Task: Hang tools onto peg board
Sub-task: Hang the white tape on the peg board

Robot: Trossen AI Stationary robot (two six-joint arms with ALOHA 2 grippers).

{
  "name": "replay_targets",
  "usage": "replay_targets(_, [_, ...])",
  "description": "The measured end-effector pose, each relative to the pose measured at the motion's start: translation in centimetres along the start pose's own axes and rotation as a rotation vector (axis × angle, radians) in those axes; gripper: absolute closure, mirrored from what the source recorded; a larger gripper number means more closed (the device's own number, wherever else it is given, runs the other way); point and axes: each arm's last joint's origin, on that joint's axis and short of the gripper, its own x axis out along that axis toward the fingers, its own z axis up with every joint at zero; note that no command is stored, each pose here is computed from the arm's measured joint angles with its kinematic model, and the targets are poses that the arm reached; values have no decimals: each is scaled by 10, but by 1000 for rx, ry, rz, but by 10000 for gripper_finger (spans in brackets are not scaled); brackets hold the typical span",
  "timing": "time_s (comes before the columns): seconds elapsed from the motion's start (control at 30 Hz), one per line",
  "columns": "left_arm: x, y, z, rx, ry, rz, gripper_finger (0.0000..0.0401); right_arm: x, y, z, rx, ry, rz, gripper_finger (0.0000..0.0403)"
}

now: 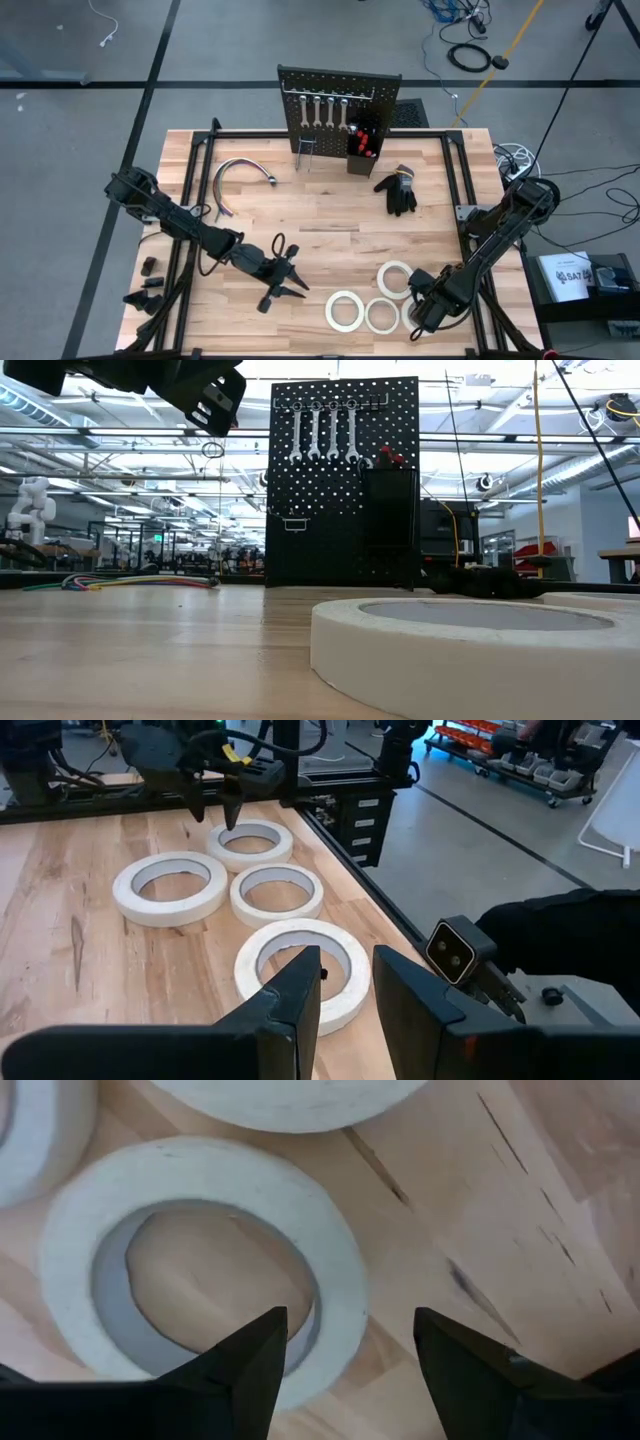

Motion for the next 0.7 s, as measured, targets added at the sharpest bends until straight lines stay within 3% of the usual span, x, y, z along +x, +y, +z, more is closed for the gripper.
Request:
replay_targets(0.23, [0,0,0,0,0,-1,306,9,1,-1,-4,7,47,191])
replay_targets(0.37, [0,0,0,0,0,-1,306,18,2,-3,27,4,12,205])
replay_targets(0.47, [0,0,0,-1,0,-1,305,27,5,-7,14,23,-3,236])
replay_targets(0.63, [0,0,0,-23,0,0,306,30,8,-9,12,68,-3,338])
replay_targets(0.7, [0,2,0,-51,-4,29,306,28,7,-10,12,65,-20,339])
